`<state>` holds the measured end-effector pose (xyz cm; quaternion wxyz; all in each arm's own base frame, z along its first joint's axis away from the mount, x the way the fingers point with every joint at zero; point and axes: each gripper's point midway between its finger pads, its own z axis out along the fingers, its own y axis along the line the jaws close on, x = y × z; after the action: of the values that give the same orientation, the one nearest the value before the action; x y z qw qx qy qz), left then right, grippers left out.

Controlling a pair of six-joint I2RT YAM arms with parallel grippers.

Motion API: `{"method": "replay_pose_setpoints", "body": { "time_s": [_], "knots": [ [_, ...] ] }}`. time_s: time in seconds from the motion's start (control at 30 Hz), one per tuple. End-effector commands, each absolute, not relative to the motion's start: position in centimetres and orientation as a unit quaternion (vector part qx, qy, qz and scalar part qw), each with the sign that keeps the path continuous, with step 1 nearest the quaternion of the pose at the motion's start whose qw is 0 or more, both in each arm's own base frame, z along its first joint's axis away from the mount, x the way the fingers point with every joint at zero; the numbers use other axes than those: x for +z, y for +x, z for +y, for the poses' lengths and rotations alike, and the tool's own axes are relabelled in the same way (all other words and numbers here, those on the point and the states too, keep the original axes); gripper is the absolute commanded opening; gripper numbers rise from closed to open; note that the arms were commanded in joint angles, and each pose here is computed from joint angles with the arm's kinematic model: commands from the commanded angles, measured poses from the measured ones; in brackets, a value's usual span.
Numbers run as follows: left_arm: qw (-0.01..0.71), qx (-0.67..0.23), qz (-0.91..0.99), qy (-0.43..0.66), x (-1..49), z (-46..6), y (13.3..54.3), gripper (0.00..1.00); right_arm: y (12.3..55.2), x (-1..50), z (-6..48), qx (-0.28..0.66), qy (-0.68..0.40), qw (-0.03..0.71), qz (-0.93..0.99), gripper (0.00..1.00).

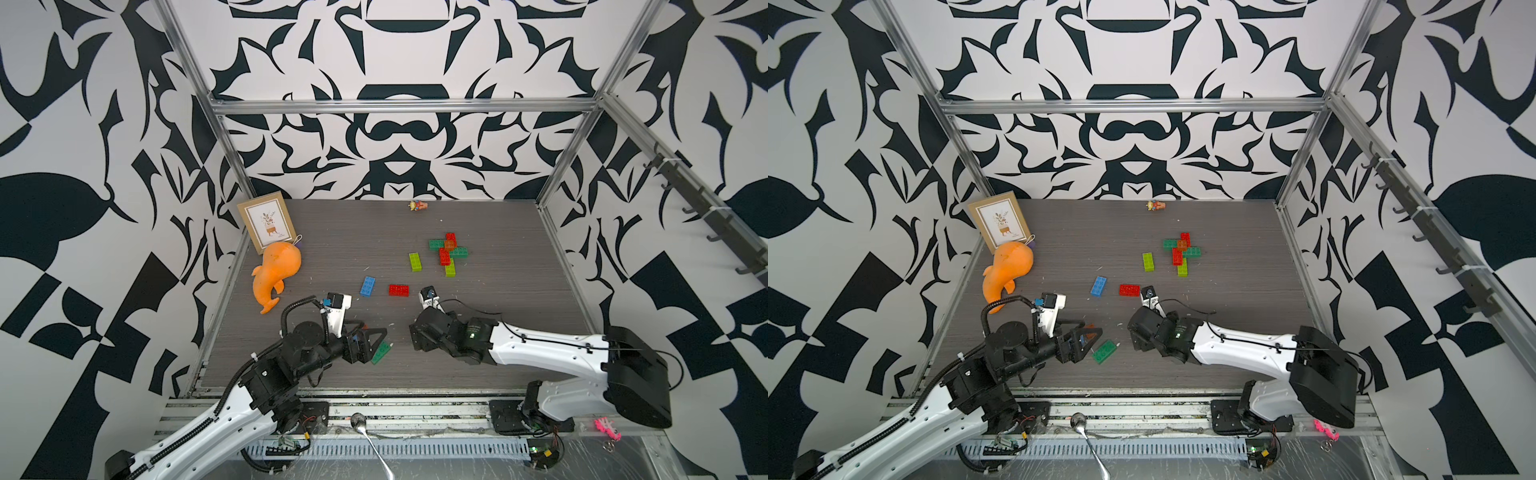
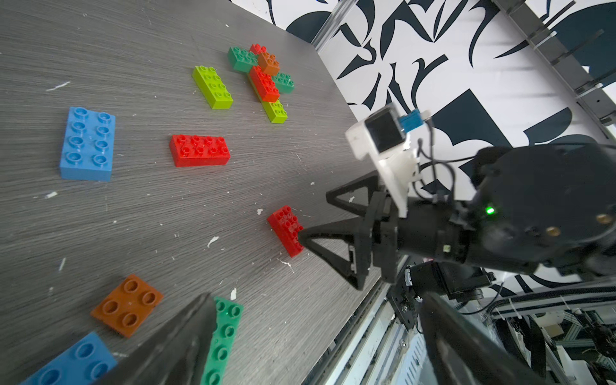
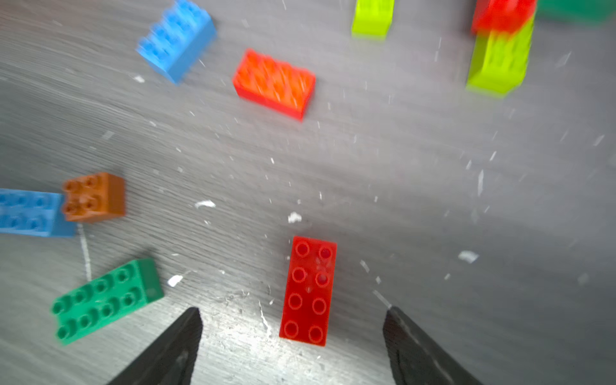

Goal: Assemble a small pinwheel with lego
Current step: Pick up the lego brick from the center of the board.

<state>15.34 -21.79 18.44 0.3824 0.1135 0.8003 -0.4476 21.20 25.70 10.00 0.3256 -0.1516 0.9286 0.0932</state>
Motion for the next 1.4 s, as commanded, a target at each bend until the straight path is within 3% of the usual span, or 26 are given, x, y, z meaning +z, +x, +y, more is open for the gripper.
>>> {"method": "replay_pose_setpoints", "body": {
  "time_s": [0.0,0.47,0.77,1.0,1.13,1.37],
  "knots": [
    [0.395,-0.427,0.805,0.116,19.4,-21.3,15.8,1.00,22.4,12.6,25.7,0.077,-0.212,0.344,0.911,0.90],
    [0.320,-0.417,0.845,0.099,17.6,-21.7,19.6,1.00,30.2,10.4,30.0,0.075,-0.339,0.276,0.896,0.96],
    [0.358,-0.427,0.825,0.093,17.1,-20.6,19.1,1.00,34.2,6.1,32.3,0.056,-0.375,0.213,0.900,0.93],
    [0.358,-0.429,0.824,0.097,17.2,-20.7,19.0,1.00,36.6,5.1,32.4,0.040,-0.362,0.207,0.908,0.89],
    [0.369,-0.431,0.818,0.095,17.5,-20.5,19.0,1.00,37.3,4.7,32.4,0.041,-0.354,0.202,0.912,0.82],
    [0.376,-0.428,0.817,0.093,17.6,-20.3,19.0,1.00,37.6,4.8,33.1,0.062,-0.345,0.195,0.916,0.53]
  ]
}}
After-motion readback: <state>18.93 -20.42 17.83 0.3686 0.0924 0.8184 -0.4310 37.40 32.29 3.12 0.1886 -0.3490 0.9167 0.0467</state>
